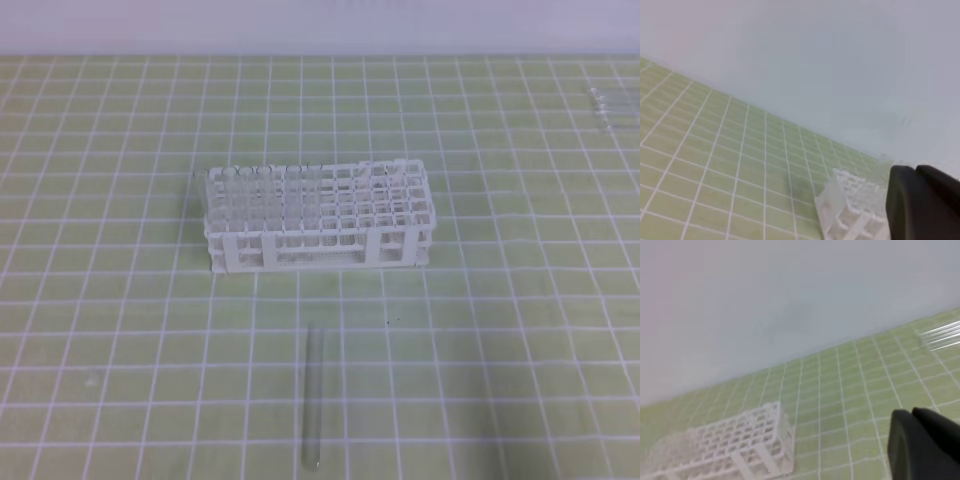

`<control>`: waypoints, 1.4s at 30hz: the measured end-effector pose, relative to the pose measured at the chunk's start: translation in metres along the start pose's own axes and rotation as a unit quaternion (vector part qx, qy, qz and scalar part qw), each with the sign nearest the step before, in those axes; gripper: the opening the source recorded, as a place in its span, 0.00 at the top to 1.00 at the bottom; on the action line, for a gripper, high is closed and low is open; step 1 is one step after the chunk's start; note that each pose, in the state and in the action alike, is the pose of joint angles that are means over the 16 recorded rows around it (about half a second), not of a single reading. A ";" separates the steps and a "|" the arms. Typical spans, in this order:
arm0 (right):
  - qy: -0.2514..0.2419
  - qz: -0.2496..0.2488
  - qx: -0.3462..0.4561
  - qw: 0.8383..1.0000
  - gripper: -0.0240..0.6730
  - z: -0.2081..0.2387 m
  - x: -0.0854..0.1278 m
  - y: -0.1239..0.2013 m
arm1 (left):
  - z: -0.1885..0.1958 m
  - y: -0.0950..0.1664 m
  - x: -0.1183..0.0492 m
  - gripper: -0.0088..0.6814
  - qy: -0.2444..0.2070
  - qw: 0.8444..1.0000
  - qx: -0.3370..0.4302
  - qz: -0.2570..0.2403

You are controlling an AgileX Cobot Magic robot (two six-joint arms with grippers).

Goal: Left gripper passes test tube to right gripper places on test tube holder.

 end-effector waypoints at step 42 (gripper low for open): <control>-0.008 0.044 0.285 0.957 0.97 -0.064 0.052 -0.037 | -0.128 0.011 -0.076 0.99 0.164 0.874 0.454 -0.048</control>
Point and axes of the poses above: a point on each arm's last joint axis where the gripper is mounted, z pointing back along that axis away from the gripper, x along the wrist's bending axis when the last joint is at zero, y = z × x, the point moved 2 cm from there along -z, pointing out along that axis toward the gripper, and after that the axes turned 12 degrees about -z, right-handed, at the moved point
